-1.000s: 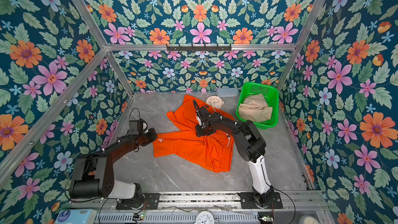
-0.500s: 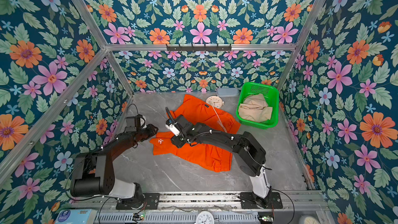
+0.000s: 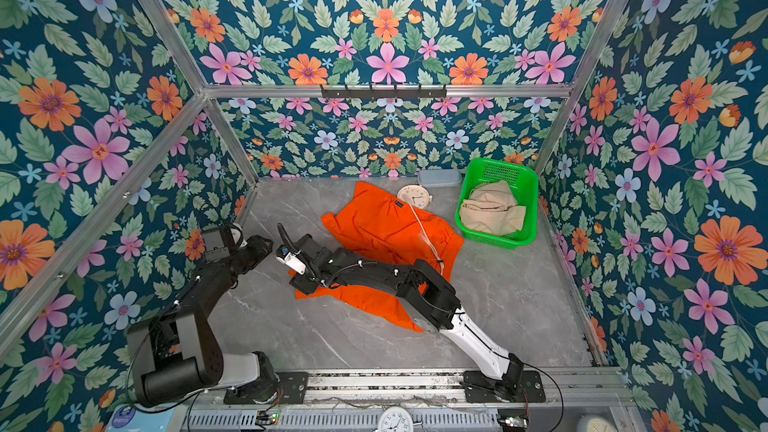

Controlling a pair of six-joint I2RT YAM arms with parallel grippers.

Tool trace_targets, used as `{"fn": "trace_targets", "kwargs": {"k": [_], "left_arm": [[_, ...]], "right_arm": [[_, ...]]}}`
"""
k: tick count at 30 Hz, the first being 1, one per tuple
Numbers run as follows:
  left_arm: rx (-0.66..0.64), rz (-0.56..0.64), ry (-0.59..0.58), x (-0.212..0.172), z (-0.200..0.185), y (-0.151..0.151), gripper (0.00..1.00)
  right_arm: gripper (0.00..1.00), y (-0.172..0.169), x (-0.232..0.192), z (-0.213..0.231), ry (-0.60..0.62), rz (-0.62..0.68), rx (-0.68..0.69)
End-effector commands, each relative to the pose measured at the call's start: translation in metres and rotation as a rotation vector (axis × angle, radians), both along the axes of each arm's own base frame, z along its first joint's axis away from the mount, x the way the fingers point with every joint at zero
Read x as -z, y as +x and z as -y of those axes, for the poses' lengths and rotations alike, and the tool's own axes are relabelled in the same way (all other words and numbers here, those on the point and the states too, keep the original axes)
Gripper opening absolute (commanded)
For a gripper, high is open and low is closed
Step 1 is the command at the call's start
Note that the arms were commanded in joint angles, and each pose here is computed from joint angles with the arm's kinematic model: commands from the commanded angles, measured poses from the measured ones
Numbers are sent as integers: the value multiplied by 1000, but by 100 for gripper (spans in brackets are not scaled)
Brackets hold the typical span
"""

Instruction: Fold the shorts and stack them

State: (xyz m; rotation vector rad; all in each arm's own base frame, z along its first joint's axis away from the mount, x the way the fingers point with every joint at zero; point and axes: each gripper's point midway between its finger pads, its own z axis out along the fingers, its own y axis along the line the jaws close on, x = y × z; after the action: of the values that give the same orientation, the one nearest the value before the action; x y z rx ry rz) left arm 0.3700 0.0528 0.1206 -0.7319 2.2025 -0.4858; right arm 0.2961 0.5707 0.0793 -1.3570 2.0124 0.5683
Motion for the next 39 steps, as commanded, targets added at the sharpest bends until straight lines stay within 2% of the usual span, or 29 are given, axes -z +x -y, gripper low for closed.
{"fn": "trace_targets", "kwargs": {"k": [1,9,12,17,20,23,26,30,39], "left_arm": [[8,20,-18,-7,-2,2,49],[1,22,-23,-7,-6,2,48],[1,16,-25,-5,-7,2,48],[7,8,-23,-4,-7,2,48],[63,-6,-66,2,4,2,47],[134,-45,-140,15,20,-1,46],[144,-77,-167,28,27,-9,47],[178,-109,-212,39,40,-19,47],[217,-177,-254,61,60,-39,47]], "right_arm": [[67,6,4,-9,2,33,-29],[67,32,32,-20,-63,105,28],[63,40,36,-23,-68,135,53],[35,39,15,-21,-56,160,49],[17,29,-17,-18,18,177,22],[8,13,-50,-12,119,179,-17],[7,-4,-71,-5,187,161,-55],[8,-21,-76,5,204,148,-102],[10,-68,-47,30,132,145,-207]]}}
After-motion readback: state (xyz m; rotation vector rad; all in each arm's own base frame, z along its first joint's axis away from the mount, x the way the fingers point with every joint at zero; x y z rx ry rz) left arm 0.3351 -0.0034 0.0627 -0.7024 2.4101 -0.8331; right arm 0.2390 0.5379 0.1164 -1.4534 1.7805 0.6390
